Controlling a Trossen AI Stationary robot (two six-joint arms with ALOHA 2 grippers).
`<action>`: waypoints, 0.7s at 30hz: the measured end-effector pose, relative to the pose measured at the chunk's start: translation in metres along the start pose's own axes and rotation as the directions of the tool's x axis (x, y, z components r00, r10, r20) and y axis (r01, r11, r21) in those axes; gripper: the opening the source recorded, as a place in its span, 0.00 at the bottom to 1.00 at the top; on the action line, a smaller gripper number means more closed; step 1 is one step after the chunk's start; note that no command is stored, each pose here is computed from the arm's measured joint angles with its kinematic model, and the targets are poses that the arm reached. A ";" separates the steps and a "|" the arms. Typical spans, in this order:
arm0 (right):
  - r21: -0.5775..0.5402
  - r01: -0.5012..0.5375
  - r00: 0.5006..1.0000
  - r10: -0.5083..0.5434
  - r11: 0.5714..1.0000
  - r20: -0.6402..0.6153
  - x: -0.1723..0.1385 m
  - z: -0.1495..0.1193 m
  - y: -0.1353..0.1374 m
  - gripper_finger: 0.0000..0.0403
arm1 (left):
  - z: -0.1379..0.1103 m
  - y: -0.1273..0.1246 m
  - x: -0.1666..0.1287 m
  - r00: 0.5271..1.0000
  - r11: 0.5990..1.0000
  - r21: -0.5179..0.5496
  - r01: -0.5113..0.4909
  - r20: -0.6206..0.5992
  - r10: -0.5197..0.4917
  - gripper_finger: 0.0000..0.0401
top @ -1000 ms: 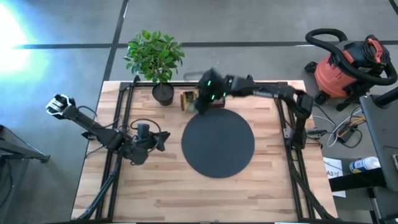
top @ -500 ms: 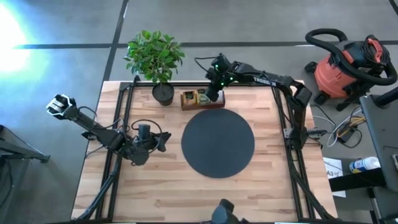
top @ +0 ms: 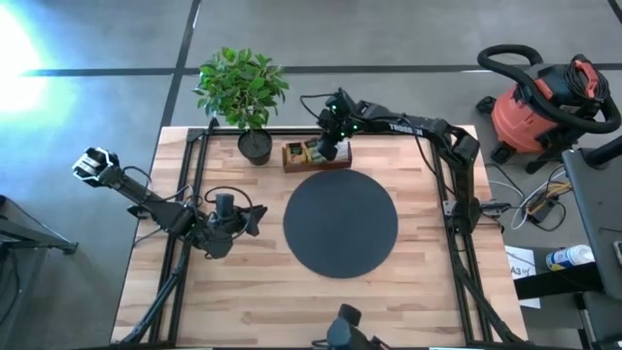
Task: Pick & Place Tea
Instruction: Put the yellow tea bag into the middle slot of the wooden organizer
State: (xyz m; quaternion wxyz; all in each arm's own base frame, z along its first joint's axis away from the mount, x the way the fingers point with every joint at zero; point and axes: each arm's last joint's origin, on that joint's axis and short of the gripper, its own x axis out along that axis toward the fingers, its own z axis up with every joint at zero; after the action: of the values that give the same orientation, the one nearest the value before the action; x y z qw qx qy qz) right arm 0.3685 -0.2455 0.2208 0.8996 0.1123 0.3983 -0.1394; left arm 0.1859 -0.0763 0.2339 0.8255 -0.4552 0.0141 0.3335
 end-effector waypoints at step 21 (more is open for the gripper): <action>0.131 -0.110 0.988 0.123 0.985 -0.094 0.001 -0.028 0.008 0.09 | 0.001 0.000 0.001 1.000 1.000 -0.001 -0.006 0.024 0.006 0.23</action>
State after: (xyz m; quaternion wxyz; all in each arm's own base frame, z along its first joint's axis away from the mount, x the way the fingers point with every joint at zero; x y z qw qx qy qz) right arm 0.3524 -0.2293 0.2027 0.8760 0.1986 0.4268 -0.1053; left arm 0.1863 -0.0746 0.2341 0.8244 -0.4515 0.0055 0.3413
